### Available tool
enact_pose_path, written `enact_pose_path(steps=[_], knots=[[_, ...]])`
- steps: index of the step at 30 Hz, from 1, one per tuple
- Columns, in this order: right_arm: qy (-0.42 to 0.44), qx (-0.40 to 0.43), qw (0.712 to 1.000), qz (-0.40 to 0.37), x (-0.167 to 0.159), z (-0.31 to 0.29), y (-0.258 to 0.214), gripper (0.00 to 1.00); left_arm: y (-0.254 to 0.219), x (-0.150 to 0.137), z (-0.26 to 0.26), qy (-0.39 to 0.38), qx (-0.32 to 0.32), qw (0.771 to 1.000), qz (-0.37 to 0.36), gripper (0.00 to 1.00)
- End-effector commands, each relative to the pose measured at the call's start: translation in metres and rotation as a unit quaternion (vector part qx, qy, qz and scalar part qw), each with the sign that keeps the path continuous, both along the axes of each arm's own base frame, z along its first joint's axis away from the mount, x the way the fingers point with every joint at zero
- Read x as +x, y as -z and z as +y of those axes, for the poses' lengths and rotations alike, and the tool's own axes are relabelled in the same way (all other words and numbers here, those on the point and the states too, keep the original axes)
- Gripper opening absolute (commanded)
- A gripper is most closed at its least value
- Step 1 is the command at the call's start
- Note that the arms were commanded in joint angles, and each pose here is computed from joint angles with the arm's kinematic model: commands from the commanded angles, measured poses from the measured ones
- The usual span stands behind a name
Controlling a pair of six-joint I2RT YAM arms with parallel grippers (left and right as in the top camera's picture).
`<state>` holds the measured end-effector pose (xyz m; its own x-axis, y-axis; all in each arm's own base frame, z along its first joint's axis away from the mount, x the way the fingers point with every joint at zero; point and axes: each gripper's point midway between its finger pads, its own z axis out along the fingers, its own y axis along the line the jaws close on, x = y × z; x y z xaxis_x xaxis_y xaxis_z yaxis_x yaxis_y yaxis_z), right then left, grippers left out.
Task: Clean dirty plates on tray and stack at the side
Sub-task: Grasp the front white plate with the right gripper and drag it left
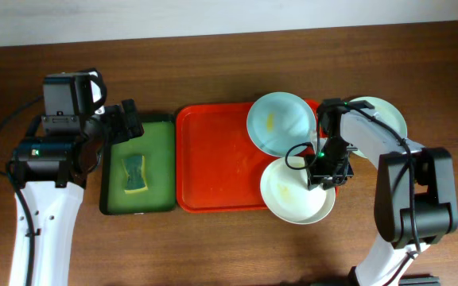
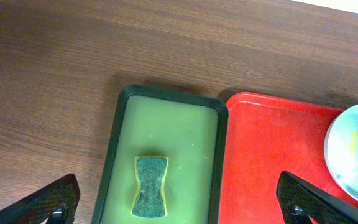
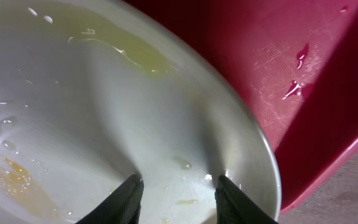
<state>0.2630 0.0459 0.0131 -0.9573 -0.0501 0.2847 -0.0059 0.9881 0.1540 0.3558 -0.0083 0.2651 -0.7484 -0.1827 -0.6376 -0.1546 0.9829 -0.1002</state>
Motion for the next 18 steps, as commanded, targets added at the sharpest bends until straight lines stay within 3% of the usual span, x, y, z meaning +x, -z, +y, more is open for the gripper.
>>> enact_pose_path(steps=[1,4,8,11,16,18], knots=[[0.0,0.036,0.999,-0.005,0.013,0.014,-0.026,0.41,-0.004,-0.001,-0.003,0.004,-0.004,1.0,-0.006,0.99],[-0.023,-0.012,1.0,-0.012,0.024,-0.003,-0.055,0.42,-0.004,-0.001,-0.003,0.004,-0.004,1.0,-0.006,0.99],[-0.036,-0.101,0.994,0.001,0.014,-0.034,-0.041,0.42,-0.004,-0.001,-0.003,0.004,-0.004,1.0,-0.006,0.99],[-0.036,-0.1,0.994,0.0,0.008,-0.034,-0.022,0.41,-0.004,-0.001,-0.003,0.004,-0.004,1.0,-0.006,0.99],[-0.021,-0.051,0.998,0.009,-0.001,-0.017,-0.01,0.08,-0.004,-0.001,-0.003,0.004,-0.004,1.0,-0.006,0.99],[-0.01,-0.013,1.0,0.013,-0.002,-0.003,-0.012,0.04,-0.004,-0.001,-0.003,0.004,-0.004,1.0,-0.006,0.99]])
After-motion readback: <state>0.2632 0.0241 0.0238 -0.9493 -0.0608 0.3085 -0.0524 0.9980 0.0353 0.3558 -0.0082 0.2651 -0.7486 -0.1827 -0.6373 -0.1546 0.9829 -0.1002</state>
